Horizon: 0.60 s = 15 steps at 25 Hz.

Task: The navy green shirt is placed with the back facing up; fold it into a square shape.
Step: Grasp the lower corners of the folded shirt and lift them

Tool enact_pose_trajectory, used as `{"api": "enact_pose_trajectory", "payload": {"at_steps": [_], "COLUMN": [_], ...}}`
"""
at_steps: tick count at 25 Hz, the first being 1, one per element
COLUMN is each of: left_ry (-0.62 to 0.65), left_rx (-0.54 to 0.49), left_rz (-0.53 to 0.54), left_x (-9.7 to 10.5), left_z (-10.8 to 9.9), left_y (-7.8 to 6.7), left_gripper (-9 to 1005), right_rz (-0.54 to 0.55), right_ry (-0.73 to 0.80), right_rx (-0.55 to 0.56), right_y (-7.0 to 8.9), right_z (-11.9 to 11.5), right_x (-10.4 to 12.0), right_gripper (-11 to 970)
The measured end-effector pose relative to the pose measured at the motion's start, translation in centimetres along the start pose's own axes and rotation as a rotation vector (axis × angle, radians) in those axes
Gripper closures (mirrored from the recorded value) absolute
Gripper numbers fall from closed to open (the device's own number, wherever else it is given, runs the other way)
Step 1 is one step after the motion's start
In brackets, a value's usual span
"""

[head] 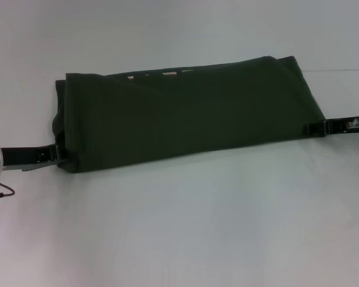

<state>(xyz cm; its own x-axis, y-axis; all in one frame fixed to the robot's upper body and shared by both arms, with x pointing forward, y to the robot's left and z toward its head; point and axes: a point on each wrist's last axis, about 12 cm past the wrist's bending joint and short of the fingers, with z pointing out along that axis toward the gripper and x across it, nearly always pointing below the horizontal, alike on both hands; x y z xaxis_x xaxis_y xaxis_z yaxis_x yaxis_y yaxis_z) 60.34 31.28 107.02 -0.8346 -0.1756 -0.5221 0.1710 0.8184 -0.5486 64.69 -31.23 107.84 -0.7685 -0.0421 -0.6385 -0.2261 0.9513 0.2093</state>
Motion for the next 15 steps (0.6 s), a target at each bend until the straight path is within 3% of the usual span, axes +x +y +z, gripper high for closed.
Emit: {"api": "enact_pose_trajectory", "payload": {"at_steps": [6, 15], "left_ry": [0.0, 0.005], "left_rx": [0.001, 0.001], "left_rz": [0.001, 0.009], "left_x": [-0.04, -0.17], "left_z": [0.0, 0.05], "left_y": [-0.04, -0.14], "left_gripper": [964, 961], "right_rz": [0.0, -0.001], "right_ry": [0.0, 0.002], "right_rx": [0.001, -0.002], "right_y": [-0.03, -0.04], "right_z": [-0.02, -0.05], "right_x": [-0.02, -0.01], "right_gripper": [403, 413]}}
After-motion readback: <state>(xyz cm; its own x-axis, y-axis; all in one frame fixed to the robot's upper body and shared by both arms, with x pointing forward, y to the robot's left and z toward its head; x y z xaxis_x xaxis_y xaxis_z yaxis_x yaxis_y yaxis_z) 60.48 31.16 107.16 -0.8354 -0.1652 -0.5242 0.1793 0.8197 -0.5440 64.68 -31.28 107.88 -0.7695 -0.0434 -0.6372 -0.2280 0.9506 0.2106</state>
